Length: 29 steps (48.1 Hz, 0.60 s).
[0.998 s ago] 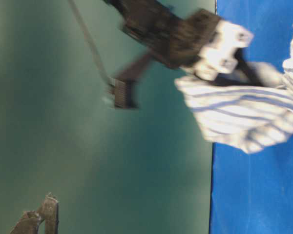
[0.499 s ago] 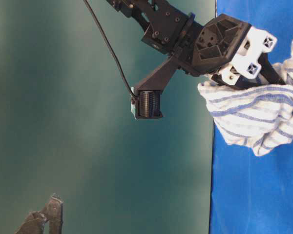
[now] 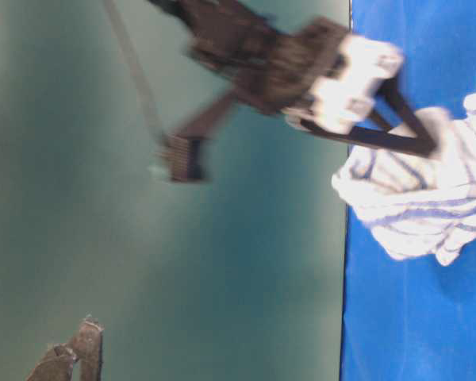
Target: Hand over the towel.
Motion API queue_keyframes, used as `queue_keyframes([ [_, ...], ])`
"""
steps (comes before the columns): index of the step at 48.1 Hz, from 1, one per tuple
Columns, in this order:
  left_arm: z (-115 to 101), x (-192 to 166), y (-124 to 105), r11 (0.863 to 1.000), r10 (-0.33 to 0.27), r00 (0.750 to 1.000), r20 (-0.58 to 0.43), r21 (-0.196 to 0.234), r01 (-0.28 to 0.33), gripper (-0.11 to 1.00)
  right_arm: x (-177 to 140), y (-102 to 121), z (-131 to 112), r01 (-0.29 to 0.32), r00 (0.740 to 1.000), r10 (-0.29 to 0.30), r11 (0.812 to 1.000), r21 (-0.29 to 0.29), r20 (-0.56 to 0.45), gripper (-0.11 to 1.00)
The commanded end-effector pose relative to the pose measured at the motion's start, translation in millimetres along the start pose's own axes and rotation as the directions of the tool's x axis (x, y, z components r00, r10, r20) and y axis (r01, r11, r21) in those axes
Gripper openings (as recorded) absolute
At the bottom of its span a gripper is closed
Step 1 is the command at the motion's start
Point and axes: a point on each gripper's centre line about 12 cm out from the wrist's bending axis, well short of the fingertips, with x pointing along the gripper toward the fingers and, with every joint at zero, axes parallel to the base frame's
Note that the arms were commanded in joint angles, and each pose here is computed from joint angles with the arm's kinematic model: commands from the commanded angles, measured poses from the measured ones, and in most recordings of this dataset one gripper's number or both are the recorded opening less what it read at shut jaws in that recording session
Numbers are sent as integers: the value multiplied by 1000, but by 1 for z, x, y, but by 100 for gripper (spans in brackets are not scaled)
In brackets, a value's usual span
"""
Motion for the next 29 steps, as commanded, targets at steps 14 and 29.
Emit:
queue_keyframes([
  [14, 7, 0, 0, 1000, -1, 1000, 26, 1, 1, 92, -138, -1, 38, -6, 895, 13, 1000, -19, 445, 71],
  [29, 8, -2, 0, 1000, -1, 999, 46, 5, 1, 92, -202, 2, 11, -25, 724, 41, 999, -33, 688, 71],
])
